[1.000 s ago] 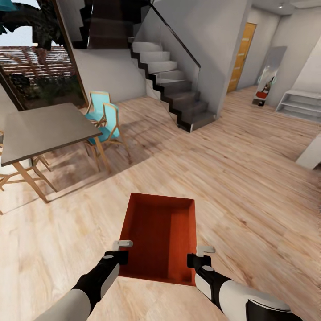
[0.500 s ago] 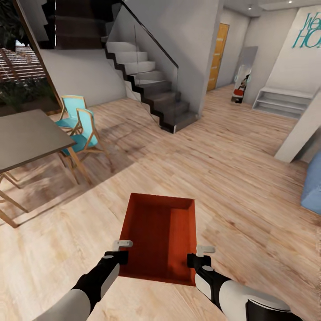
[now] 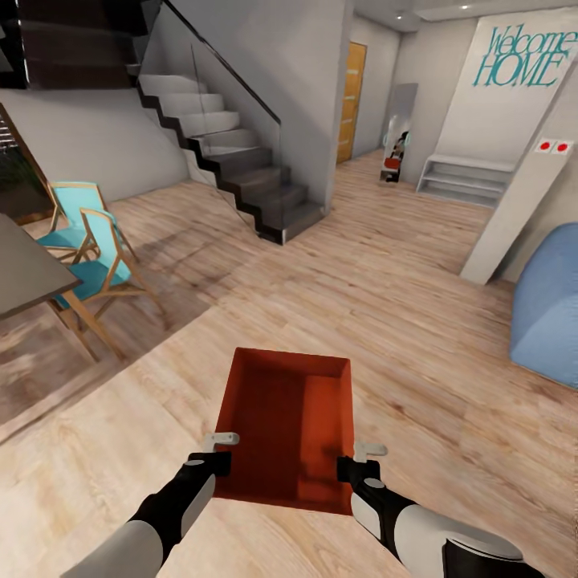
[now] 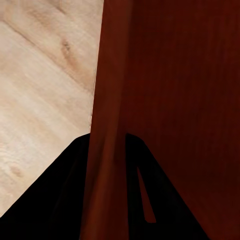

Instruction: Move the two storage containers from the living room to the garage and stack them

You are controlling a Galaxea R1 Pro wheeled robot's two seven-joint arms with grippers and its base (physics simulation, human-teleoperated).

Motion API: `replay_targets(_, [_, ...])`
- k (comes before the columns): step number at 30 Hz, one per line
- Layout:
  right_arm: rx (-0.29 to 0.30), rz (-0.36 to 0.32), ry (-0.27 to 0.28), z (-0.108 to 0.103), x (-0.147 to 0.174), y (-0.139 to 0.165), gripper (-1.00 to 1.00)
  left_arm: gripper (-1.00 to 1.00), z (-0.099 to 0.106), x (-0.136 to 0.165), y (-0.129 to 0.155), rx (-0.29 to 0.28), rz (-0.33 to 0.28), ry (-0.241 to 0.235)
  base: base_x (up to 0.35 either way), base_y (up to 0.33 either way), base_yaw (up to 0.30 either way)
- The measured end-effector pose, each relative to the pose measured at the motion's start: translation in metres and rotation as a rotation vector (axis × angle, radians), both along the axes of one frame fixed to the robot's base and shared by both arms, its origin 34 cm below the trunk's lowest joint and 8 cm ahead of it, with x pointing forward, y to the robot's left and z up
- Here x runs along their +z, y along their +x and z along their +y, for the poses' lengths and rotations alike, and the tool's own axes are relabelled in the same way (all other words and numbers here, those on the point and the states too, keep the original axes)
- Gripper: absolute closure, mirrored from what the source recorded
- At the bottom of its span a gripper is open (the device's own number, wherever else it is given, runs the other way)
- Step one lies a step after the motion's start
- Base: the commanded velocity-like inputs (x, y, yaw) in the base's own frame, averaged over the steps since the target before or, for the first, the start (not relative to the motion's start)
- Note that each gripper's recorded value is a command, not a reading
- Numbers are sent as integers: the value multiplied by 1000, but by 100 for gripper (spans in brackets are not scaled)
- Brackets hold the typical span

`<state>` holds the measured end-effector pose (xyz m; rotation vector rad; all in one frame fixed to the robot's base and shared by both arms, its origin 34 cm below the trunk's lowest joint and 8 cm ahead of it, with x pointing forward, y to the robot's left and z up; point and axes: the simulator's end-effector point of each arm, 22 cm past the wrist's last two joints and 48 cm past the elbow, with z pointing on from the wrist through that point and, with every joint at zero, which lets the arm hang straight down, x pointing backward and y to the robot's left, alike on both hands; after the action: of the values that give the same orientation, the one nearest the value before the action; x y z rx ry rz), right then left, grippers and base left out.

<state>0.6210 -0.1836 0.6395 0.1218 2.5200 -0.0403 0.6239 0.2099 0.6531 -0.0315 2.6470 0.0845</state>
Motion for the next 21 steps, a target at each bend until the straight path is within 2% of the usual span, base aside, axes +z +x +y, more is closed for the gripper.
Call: replay_targets(21, [0,0,0,0,0,0,100,100,0,0,0,-1,0,1,320,0,-247])
